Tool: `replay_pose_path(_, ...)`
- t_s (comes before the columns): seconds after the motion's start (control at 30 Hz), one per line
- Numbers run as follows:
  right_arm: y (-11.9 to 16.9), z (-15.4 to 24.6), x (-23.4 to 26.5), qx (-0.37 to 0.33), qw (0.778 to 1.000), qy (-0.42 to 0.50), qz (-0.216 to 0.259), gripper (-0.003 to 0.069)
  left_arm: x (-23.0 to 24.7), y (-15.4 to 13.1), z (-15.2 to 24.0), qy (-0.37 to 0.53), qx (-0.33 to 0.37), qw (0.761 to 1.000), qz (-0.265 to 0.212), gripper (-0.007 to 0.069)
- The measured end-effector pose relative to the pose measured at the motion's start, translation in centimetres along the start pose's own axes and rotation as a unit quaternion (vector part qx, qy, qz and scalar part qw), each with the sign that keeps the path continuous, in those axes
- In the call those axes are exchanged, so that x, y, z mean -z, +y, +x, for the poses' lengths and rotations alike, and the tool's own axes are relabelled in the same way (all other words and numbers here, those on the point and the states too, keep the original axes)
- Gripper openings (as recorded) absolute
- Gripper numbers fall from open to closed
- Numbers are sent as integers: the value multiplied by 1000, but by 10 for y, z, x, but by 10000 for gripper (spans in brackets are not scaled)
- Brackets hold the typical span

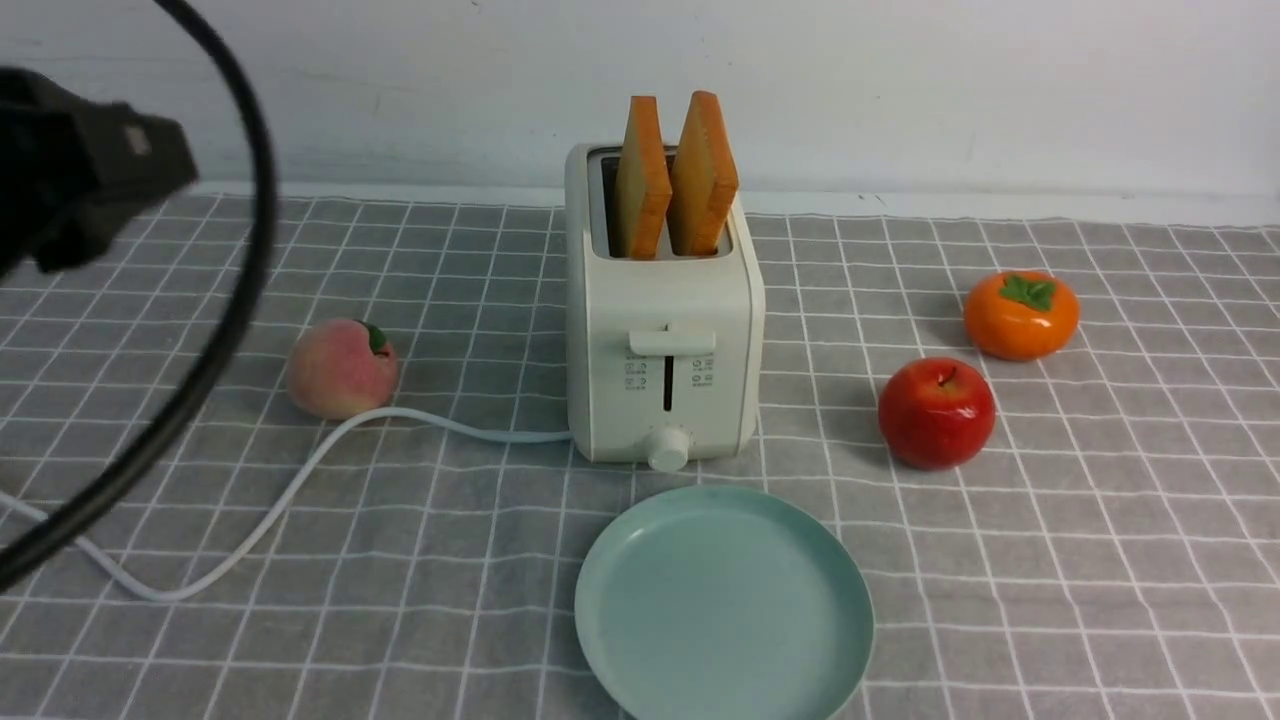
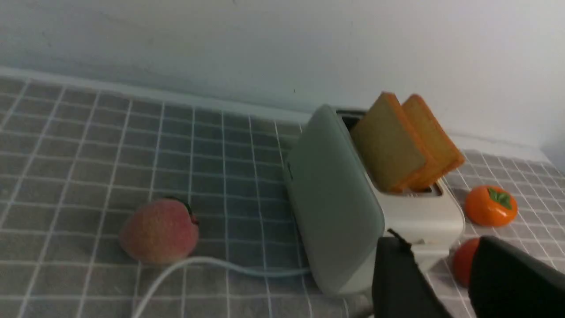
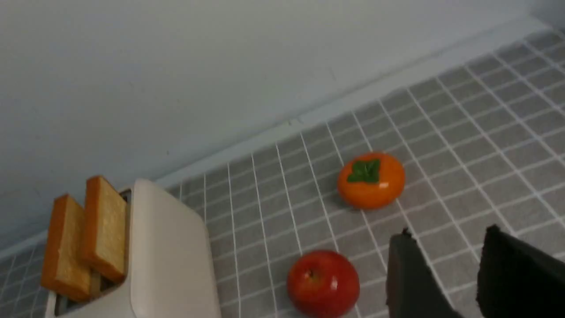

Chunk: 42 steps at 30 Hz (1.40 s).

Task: Take toasted bread from bread machine on grey coffee table place on plate.
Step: 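Grasp the toast slice in the toaster and pull it up out of the slot with the right gripper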

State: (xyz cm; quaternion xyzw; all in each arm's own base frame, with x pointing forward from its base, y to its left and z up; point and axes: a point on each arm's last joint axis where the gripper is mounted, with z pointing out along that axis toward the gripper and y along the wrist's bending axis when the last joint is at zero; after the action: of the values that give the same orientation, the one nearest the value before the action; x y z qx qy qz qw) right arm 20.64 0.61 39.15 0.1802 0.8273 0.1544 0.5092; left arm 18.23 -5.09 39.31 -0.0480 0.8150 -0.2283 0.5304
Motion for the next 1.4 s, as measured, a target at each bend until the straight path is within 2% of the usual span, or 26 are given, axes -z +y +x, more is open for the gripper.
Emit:
replay_pose_path(0.03, 11, 13, -21, 26, 998, 47, -18, 240, -14, -1, 11, 63, 30, 998, 5, 239)
replay_pose_path(0.07, 13, 15, -23, 31, 998, 52, -20, 240, -15, -1, 14, 76, 33, 997, 5, 239)
replay_pose_path(0.17, 52, 45, -55, 134, 979, 129, -85, 240, -34, 1, 36, 196, 74, 978, 2, 240)
replay_pose_path(0.23, 65, 51, -62, 152, 972, 145, -102, 242, -38, 2, 42, 229, 79, 970, -3, 240)
replay_pose_path(0.3, 98, 56, -79, 170, 960, 175, -140, 256, -44, 5, 52, 283, 82, 955, -14, 241)
replay_pose_path(0.37, 110, 56, -87, 171, 956, 185, -149, 268, -46, 6, 55, 299, 83, 950, -17, 242)
replay_pose_path(0.43, 137, 37, -103, 172, 954, 178, -167, 314, -50, 7, 57, 311, 84, 947, -21, 241)
replay_pose_path(0.6, 169, 17, -140, 172, 955, 158, -181, 396, -51, 8, 56, 303, 83, 949, -22, 241)
replay_pose_path(0.77, 180, 22, -180, 195, 952, 148, -184, 414, -52, 8, 54, 292, 83, 953, -21, 241)
replay_pose_path(1.03, 177, 50, -236, 212, 953, 127, -177, 410, -53, 8, 54, 289, 83, 953, -21, 241)
replay_pose_path(1.13, 175, 55, -244, 210, 954, 124, -175, 359, -53, 8, 54, 291, 83, 953, -21, 241)
replay_pose_path(1.23, 176, 54, -244, 210, 954, 121, -176, 245, -52, 8, 55, 295, 83, 952, -22, 241)
replay_pose_path(1.27, 176, 54, -243, 210, 954, 120, -176, 236, -52, 8, 55, 295, 83, 952, -22, 241)
replay_pose_path(1.33, 178, 46, -235, 209, 955, 110, -181, 116, -52, 8, 55, 297, 83, 951, -22, 241)
replay_pose_path(1.4, 181, 38, -225, 207, 955, 99, -187, 73, -52, 8, 55, 298, 83, 951, -22, 241)
